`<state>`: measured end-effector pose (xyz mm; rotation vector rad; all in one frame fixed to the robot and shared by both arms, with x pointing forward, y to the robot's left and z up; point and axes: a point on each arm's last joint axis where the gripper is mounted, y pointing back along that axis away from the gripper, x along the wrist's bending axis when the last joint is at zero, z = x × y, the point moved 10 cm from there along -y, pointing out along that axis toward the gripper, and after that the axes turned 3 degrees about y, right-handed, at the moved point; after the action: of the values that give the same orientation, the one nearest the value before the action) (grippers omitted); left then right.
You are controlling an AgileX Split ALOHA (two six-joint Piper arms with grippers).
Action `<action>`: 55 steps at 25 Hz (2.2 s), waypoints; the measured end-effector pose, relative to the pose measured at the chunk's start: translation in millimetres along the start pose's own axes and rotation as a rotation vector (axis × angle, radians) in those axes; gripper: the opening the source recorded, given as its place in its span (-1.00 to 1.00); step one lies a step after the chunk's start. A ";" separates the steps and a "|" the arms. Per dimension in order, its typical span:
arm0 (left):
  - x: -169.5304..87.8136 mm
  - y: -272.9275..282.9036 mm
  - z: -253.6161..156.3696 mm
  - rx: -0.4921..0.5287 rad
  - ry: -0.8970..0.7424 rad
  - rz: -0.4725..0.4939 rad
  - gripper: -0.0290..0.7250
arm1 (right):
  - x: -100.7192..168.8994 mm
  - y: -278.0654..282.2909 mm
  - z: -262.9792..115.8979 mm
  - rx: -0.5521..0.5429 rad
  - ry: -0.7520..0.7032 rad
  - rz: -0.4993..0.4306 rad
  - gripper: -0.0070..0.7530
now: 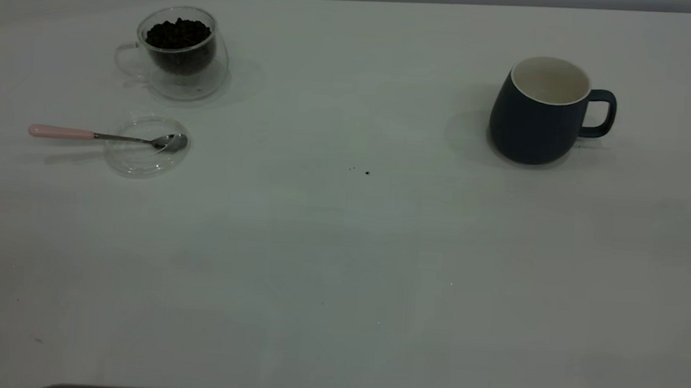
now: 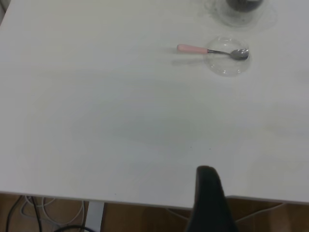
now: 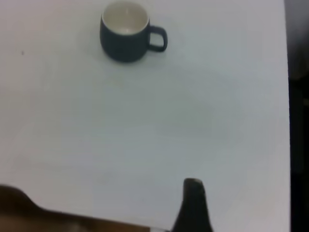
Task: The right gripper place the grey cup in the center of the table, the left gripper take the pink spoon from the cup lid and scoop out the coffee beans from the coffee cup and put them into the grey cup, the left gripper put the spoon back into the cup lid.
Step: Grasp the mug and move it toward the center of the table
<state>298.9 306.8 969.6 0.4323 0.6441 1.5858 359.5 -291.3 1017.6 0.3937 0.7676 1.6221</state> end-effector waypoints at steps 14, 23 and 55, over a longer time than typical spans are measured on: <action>0.0 0.0 0.0 0.000 0.000 0.000 0.59 | -7.2 -166.9 46.7 0.229 0.471 0.148 0.84; 0.0 0.0 0.0 0.000 0.000 0.000 0.59 | -5.4 -258.9 29.7 0.302 0.512 0.187 0.79; 0.0 0.0 0.0 0.000 0.000 0.000 0.59 | 58.5 -442.0 35.7 0.331 0.960 0.395 0.69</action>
<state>298.9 306.8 969.6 0.4323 0.6441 1.5858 696.9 -206.7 736.4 -0.0471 1.7792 2.0578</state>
